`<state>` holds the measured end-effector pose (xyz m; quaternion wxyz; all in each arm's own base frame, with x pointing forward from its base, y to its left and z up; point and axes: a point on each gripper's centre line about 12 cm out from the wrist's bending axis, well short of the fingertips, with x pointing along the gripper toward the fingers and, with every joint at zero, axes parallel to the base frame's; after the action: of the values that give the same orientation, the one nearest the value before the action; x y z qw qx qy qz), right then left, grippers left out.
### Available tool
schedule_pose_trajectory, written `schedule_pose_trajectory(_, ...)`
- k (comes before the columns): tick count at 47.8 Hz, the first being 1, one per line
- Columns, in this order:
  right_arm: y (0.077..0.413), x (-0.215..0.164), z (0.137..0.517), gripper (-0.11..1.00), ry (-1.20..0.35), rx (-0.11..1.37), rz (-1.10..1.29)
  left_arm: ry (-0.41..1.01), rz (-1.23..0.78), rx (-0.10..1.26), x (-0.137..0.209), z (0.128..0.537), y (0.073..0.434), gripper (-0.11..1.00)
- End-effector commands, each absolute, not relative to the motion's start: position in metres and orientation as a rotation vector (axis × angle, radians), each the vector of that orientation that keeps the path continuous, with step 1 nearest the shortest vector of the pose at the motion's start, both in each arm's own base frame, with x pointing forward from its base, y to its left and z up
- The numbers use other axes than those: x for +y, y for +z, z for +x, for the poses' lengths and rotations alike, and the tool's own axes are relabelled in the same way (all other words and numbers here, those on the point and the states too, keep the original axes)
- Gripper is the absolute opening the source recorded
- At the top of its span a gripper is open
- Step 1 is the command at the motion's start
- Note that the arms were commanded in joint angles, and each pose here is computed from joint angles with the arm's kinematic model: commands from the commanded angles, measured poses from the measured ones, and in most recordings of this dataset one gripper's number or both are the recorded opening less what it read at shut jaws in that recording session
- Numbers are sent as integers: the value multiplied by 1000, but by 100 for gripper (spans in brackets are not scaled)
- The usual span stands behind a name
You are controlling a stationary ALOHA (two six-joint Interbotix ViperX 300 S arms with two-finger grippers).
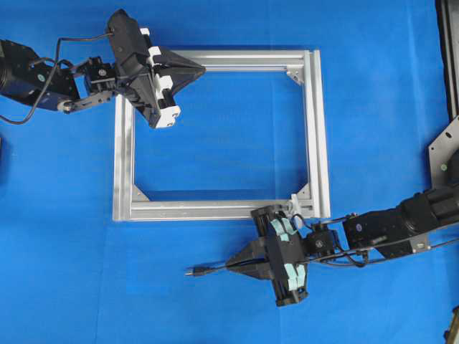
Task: Insert the wire through the string loop located on the right side.
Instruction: 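Close the right gripper on the cable just behind the USB plug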
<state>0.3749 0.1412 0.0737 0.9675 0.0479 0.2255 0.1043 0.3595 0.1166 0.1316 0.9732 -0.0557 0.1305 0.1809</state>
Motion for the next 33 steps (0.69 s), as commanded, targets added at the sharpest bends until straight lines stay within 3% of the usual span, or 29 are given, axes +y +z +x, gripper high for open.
schedule_pose_trajectory(1, 84, 144, 379, -2, 220, 425, 101, 365, -105, 215, 118, 361, 147, 0)
schedule_pose_trajectory(11, 90, 146, 379, -2, 224, 423, 111, 364, -104, 215, 118, 362, 147, 0)
schedule_pose_trajectory(25, 146, 146, 373, -2, 252, 409, 131, 359, -103, 213, 116, 362, 147, 0)
schedule_pose_trajectory(33, 158, 146, 370, -2, 260, 411, 135, 359, -104, 215, 116, 362, 147, 0)
